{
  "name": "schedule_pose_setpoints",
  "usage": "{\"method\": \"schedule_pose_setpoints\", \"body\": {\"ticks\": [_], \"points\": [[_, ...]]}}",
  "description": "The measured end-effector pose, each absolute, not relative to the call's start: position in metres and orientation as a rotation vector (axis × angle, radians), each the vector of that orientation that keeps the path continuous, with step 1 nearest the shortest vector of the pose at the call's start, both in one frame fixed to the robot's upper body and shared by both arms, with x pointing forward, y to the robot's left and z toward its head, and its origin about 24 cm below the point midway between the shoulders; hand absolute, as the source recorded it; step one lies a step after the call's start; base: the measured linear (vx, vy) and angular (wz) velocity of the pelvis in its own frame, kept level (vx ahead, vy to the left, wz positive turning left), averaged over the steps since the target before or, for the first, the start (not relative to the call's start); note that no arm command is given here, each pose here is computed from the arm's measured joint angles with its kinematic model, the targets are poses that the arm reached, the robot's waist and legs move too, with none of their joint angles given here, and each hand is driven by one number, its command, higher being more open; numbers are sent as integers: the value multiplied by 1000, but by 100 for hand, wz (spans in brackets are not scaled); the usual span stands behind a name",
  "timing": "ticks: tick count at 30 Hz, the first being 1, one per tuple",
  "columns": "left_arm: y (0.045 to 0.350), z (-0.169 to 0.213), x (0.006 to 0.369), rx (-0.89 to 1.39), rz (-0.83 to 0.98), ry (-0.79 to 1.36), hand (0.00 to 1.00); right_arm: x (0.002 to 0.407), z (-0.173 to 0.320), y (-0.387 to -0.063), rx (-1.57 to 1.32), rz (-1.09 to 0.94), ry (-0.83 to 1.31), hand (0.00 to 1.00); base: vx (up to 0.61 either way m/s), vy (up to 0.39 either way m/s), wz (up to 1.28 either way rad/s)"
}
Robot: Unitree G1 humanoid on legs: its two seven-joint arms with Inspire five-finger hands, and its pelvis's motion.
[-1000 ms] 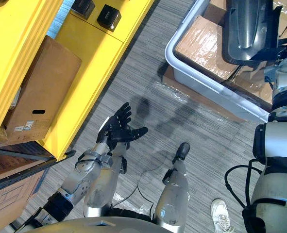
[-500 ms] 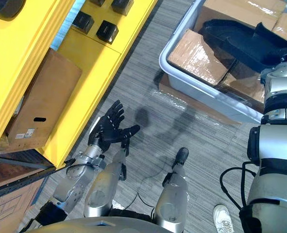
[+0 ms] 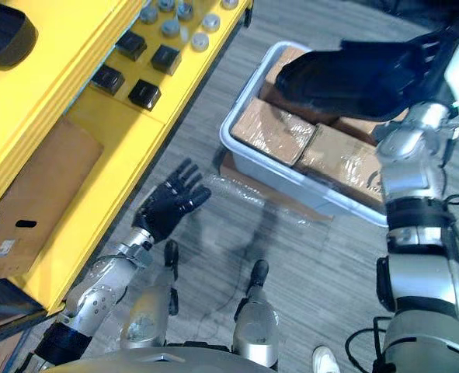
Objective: Walk over and take three plastic housings, then place them on the shelf
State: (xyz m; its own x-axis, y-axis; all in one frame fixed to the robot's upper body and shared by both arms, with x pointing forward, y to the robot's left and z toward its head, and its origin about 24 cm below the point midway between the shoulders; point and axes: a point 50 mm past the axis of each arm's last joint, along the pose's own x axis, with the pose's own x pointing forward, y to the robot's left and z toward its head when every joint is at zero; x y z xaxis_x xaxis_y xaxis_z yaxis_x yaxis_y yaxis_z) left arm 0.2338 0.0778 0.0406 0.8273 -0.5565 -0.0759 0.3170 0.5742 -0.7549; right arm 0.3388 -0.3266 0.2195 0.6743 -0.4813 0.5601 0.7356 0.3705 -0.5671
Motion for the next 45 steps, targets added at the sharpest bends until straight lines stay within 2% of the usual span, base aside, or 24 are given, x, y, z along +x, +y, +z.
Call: {"method": "schedule_pose_setpoints", "body": {"ticks": [5,8,13,20,35,36,45], "points": [[38,19,236,-1083,-563,649,100,338,199,-298,-950,-694,-397,0,13,-26,-21],[27,15,233,-1211,-557,716,100,333,189,-283,-956,-662,-450,0,11,-35,-24],[15,22,245,-1387,-528,697,100,315,164,-259,-956,-605,-535,0,0,-44,-21],[0,38,263,-1606,-456,599,100,298,141,-217,-802,-497,-591,0,-15,-24,-16],[-3,37,271,-1674,-354,591,100,288,117,-156,-607,-312,-645,0,11,-5,-4],[-2,36,271,-1675,-345,587,0,288,117,-154,-600,-306,-646,0,0,0,0],[1,34,273,-1687,-289,570,0,272,102,-138,-515,-290,-640,0,1,-3,3]]}}
